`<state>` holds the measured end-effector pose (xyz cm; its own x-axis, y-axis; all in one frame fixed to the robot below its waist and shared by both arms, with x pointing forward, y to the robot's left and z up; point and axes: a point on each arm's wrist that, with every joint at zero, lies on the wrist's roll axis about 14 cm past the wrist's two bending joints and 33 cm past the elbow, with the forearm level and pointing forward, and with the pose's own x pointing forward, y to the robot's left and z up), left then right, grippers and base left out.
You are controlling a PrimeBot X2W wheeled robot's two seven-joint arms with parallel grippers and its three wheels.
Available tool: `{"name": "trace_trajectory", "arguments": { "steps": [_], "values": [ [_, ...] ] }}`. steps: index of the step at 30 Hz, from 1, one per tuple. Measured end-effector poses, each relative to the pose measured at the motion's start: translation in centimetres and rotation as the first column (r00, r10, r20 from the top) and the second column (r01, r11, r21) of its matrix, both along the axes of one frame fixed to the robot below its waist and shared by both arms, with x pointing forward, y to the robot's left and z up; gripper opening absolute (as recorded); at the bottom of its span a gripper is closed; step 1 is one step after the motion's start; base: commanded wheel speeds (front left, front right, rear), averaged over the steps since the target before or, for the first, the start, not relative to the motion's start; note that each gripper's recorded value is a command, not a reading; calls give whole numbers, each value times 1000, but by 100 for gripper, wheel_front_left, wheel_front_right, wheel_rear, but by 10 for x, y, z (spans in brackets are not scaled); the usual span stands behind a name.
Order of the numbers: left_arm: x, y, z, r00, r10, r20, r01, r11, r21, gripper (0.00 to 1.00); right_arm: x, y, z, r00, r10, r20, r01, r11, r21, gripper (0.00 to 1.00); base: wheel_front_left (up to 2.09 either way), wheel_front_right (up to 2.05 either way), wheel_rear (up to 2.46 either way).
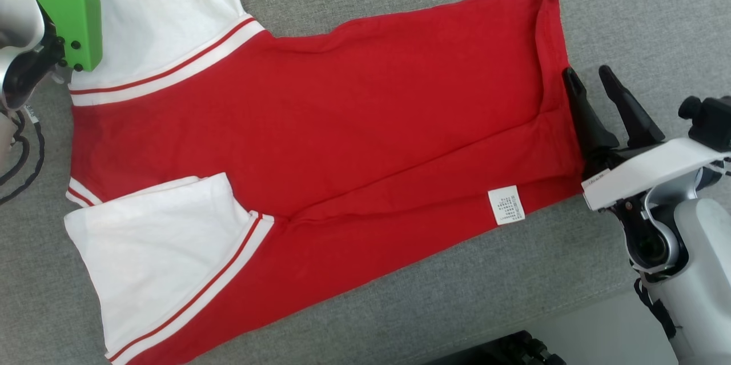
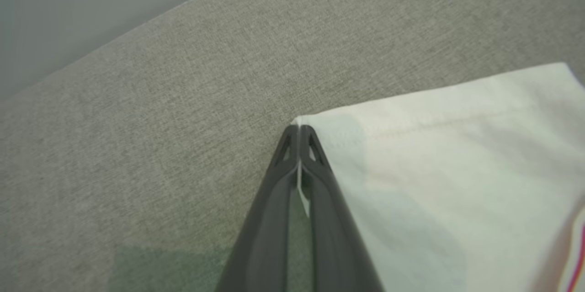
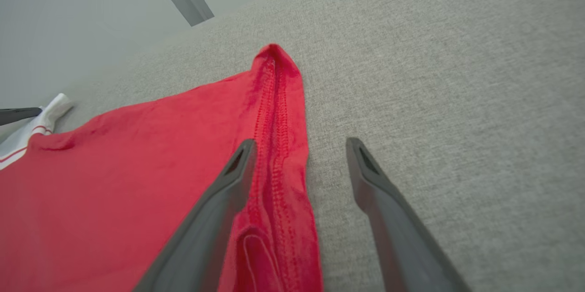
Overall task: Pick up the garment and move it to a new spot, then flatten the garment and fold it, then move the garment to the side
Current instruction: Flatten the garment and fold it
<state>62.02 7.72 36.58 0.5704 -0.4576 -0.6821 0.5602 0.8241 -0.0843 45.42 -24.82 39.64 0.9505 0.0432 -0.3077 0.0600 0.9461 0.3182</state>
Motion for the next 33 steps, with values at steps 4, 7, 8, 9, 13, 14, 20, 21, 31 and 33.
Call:
{"name": "trace_trajectory", "arguments": {
  "steps": [4,7,8,9,13,14,20,21,31,33],
  "values": [
    [1,-4,5,1000,-9,29,9,1000,-18,0,13,8,9,999,43,17,-43,999,-10,100,0,0,0],
    [1,-7,12,998,-15,55,16,999,-30,0,26,16,14,997,82,7,-82,997,-11,100,0,0,0],
    [0,-9,16,998,-19,65,21,999,-37,0,31,20,14,995,100,-9,-100,995,-9,100,0,0,0],
    [0,-11,20,997,-23,78,27,998,-50,0,36,24,15,993,119,-23,-119,993,-5,100,0,0,0],
    [-2,-17,37,992,-37,119,46,996,-75,0,52,31,15,983,161,-90,-162,987,-2,100,0,0,0],
    [-3,-17,39,991,-40,125,50,996,-79,0,56,30,14,981,163,-110,-165,986,-12,100,0,0,0],
    [-10,-21,59,985,-48,166,68,991,-114,0,77,24,8,974,138,-179,-151,987,-62,100,0,0,0],
    [-10,-20,61,984,-45,170,66,991,-119,0,79,27,7,972,142,-188,-155,986,-59,100,0,0,0],
    [-9,-10,75,974,-16,227,48,989,-140,0,93,33,10,973,138,-183,-157,983,-92,0,0,0,0],
    [-7,-9,76,971,-12,239,48,988,-144,0,93,32,11,974,136,-179,-155,983,-96,0,0,0,0]
  ]
}}
